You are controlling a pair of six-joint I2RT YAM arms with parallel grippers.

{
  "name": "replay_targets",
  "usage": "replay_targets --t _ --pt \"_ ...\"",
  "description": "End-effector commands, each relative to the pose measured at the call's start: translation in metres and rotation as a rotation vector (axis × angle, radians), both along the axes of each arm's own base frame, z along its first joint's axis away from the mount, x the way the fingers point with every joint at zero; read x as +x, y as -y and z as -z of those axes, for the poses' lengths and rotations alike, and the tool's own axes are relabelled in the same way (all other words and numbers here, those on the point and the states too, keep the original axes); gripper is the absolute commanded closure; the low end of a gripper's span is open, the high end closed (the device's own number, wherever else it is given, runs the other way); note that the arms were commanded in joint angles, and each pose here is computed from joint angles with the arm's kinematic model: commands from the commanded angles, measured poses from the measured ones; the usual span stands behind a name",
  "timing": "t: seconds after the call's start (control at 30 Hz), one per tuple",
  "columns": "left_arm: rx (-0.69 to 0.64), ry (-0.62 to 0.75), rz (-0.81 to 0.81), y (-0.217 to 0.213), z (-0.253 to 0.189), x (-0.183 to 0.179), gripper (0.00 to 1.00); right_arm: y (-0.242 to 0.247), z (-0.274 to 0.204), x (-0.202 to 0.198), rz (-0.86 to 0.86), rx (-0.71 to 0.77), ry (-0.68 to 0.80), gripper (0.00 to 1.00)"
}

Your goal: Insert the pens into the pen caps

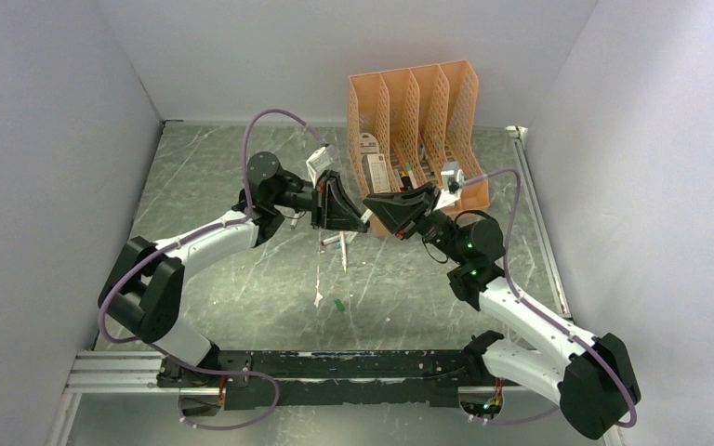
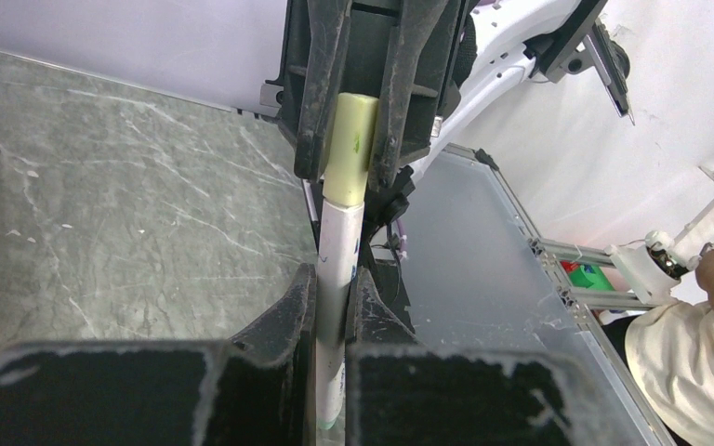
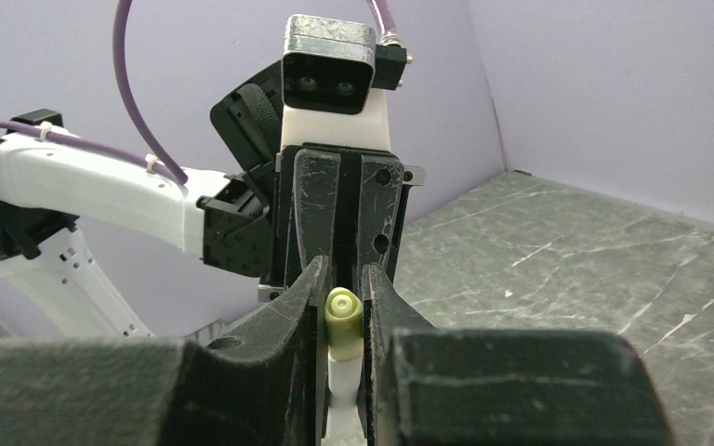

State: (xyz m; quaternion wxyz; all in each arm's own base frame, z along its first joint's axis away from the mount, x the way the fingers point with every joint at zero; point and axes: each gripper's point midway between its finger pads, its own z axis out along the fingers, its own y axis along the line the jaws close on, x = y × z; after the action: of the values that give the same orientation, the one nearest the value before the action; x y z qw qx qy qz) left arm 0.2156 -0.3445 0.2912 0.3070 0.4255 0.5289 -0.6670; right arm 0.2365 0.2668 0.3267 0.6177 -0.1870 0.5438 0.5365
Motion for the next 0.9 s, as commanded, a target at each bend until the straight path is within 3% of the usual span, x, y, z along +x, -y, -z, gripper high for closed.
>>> replay_targets --t 0.0,0.6,0.73,0.77,0.87 --pt "-0.391 0.253 -0.400 -0.010 -0.142 0.071 0.93 -0.033 0.157 -0.102 -0.479 -0.362 -0.449 1.00" --pt "-0.391 0.335 -0.421 -0.011 -0.156 0.075 0.93 -0.038 0.202 -0.118 -0.461 -0.496 -0.590 1.00" --pt "-0.364 0.326 -0.400 -0.008 -0.149 0.075 0.93 -0.039 0.188 -0.114 -0.434 -0.449 -0.552 1.00" --pt "-0.347 0.319 -0.402 -0.008 -0.142 0.075 0.93 -0.039 0.181 -0.110 -0.415 -0.433 -0.532 0.97" --pt "-0.268 0.267 -0.431 -0.007 -0.109 0.082 0.93 -0.038 0.150 -0.092 -0.318 -0.363 -0.461 0.70"
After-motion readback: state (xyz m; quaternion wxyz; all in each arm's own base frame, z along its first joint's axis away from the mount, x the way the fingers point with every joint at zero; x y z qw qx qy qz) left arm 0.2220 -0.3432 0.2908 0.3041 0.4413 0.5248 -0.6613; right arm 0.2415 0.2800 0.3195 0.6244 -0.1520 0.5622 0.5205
